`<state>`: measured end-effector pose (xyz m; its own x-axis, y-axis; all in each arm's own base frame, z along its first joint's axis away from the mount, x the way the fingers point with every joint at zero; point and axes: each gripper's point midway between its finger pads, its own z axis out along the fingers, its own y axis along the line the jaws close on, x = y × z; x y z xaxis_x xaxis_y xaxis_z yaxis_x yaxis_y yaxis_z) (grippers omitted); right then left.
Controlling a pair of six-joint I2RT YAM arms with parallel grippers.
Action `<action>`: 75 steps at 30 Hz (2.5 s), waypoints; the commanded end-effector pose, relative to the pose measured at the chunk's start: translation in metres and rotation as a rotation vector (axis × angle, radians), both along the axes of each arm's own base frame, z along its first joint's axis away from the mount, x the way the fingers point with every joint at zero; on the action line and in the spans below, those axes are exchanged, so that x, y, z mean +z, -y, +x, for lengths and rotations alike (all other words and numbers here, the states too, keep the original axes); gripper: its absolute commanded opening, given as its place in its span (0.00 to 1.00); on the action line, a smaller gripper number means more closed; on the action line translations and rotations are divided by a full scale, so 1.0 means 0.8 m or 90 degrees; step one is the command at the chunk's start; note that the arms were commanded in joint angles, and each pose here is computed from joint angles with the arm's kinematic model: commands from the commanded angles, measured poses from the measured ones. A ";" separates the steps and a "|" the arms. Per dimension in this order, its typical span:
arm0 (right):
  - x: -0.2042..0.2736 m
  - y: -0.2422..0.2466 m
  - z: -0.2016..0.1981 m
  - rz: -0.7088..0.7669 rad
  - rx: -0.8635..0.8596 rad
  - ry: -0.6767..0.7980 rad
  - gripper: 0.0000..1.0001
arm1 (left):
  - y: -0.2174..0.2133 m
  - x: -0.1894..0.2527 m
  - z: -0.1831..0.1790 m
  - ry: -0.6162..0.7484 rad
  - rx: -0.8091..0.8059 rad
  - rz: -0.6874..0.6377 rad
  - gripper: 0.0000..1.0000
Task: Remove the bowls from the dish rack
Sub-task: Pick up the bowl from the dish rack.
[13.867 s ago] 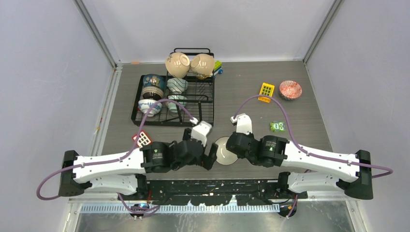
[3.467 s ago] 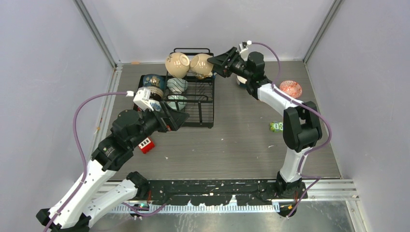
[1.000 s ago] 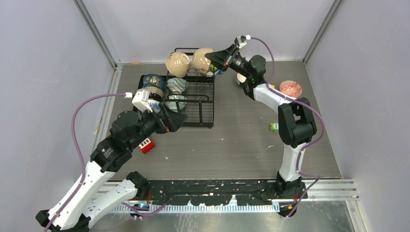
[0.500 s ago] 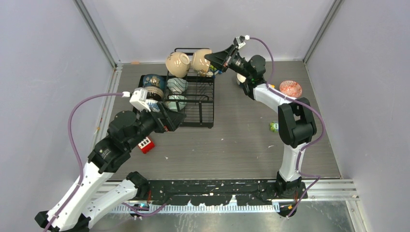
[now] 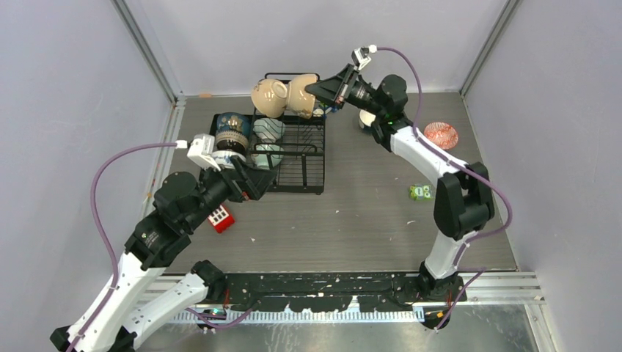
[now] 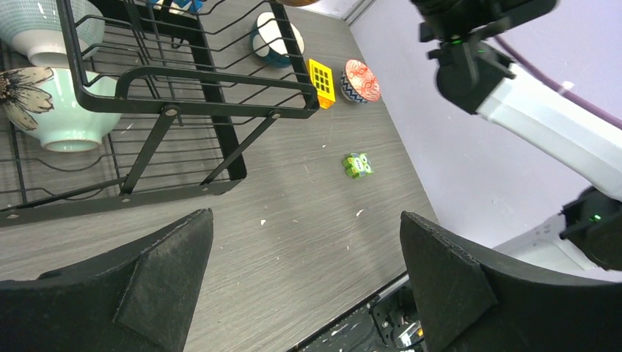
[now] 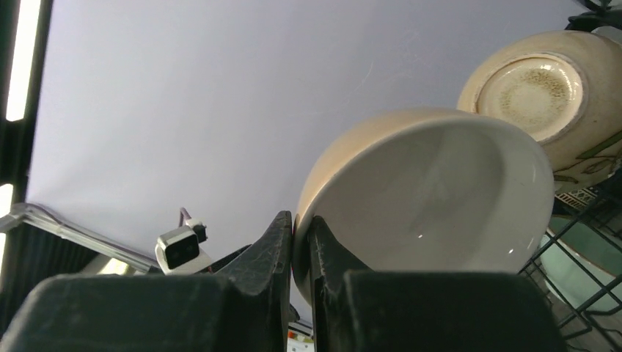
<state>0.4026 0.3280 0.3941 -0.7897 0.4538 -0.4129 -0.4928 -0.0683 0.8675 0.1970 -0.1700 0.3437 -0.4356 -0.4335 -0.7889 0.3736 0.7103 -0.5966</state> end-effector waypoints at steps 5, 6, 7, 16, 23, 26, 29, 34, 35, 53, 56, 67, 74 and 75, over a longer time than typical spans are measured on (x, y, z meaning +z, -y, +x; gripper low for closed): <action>0.093 0.023 -0.101 -0.149 -0.065 0.244 0.01 | -0.003 0.049 0.007 0.058 0.009 -0.007 1.00; 0.090 0.026 -0.111 -0.180 -0.075 0.254 0.01 | -0.004 0.057 0.007 0.068 0.012 -0.007 1.00; 0.088 0.030 -0.121 -0.212 -0.086 0.271 0.01 | -0.006 0.067 0.007 0.082 0.013 -0.007 1.00; 0.048 0.088 -0.228 -0.464 -0.155 0.361 0.01 | 0.002 0.127 0.013 0.153 -0.005 -0.003 1.00; 0.009 0.147 -0.290 -0.625 -0.168 0.409 0.01 | 0.033 0.131 -0.002 0.155 -0.123 0.059 1.00; -0.015 0.158 -0.296 -0.700 -0.166 0.427 0.01 | 0.041 0.114 0.004 0.101 -0.139 0.091 1.00; -0.039 0.155 -0.299 -0.776 -0.153 0.462 0.01 | 0.056 0.105 0.001 0.059 -0.181 0.102 1.00; -0.059 0.123 -0.323 -0.859 -0.116 0.587 0.01 | 0.069 0.094 -0.009 0.026 -0.247 0.140 1.00; -0.062 0.115 -0.329 -0.870 -0.105 0.614 0.01 | 0.070 0.090 -0.011 0.018 -0.263 0.153 1.00; -0.155 0.057 -0.451 -0.991 0.182 0.977 0.01 | 0.105 -0.004 -0.069 0.036 -0.435 0.530 1.00; -0.164 0.057 -0.467 -0.990 0.220 1.001 0.01 | 0.107 -0.011 -0.065 0.035 -0.429 0.544 1.00; -0.196 0.073 -0.491 -1.012 0.317 1.027 0.01 | 0.108 -0.051 -0.096 -0.047 -0.513 0.608 0.86; -0.198 0.071 -0.489 -1.019 0.318 1.047 0.01 | 0.128 -0.052 -0.117 -0.043 -0.542 0.610 1.00; -0.200 0.070 -0.488 -1.021 0.318 1.049 0.01 | 0.132 -0.051 -0.118 -0.041 -0.545 0.607 1.00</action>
